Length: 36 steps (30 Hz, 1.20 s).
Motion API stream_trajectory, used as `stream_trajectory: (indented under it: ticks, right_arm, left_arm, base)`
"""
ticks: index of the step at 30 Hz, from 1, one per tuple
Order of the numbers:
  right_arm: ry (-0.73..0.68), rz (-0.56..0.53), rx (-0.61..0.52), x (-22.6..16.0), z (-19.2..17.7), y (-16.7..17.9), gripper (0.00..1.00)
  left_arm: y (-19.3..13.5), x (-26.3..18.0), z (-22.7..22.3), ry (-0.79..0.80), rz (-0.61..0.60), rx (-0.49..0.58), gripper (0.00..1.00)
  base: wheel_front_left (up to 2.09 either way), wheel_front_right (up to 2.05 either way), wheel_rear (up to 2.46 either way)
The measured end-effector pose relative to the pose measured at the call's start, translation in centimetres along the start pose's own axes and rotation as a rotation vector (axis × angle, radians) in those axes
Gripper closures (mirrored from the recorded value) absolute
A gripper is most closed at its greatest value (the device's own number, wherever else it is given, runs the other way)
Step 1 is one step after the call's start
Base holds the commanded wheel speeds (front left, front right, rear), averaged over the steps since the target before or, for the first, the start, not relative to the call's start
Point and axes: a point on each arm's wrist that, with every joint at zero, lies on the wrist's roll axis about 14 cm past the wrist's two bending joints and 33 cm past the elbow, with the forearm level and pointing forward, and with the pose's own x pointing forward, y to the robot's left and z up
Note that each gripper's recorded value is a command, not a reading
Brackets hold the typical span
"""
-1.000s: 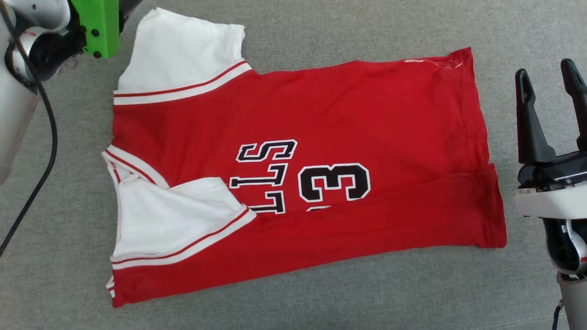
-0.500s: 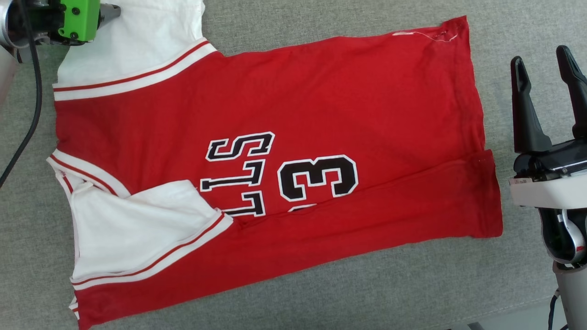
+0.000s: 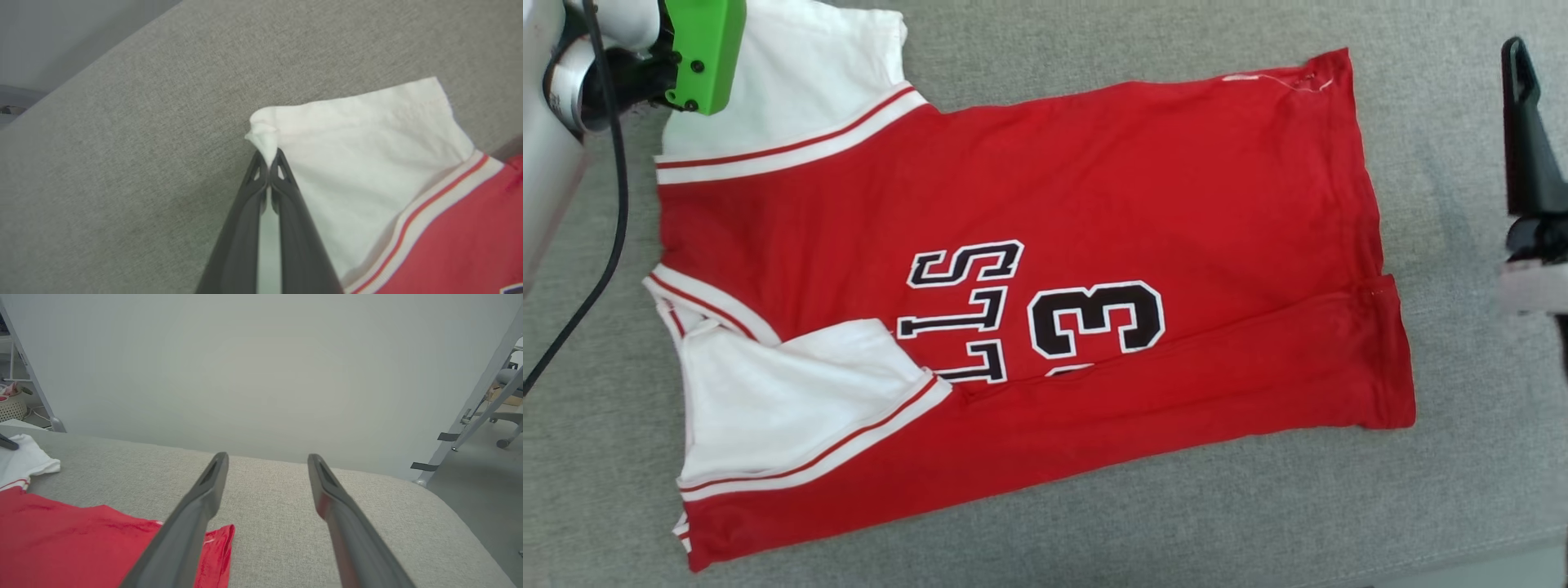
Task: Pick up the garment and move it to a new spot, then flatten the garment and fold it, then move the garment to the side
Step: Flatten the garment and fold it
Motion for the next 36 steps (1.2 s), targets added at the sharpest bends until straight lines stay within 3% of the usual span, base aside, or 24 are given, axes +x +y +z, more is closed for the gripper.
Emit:
stream_trajectory:
  ticks: [5, 9, 15, 20, 36]
  right_arm:
    - [0.128, 0.072, -0.037, 1.9, 0.8, 0.0, 0.00]
    - [0.313, 0.139, -0.038, 3.1, -0.3, 0.6, 0.00]
    - [0.716, 0.223, -0.033, 2.6, -4.8, 1.4, 0.00]
    - [0.935, 0.284, -0.037, 1.9, -7.8, 2.8, 0.00]
    - [1.177, 0.321, -0.056, 2.4, -16.4, 5.1, 0.00]
  left_arm:
    - [-0.2, -3.0, 1.6, -0.124, 0.012, 0.044, 1.00]
    - [-0.8, -4.9, 1.5, -0.182, 0.009, 0.076, 1.00]
    - [-1.8, -7.5, 1.6, -0.258, 0.004, 0.116, 1.00]
    - [-2.3, -8.7, 1.6, -0.295, 0.004, 0.128, 1.00]
    - [-1.2, -7.3, -0.8, -0.276, 0.018, 0.111, 1.00]
  base:
    - [0.00, 0.00, 0.00]
    - [0.00, 0.00, 0.00]
    - [0.00, 0.00, 0.00]
    - [0.00, 0.00, 0.00]
    - [0.00, 0.00, 0.00]
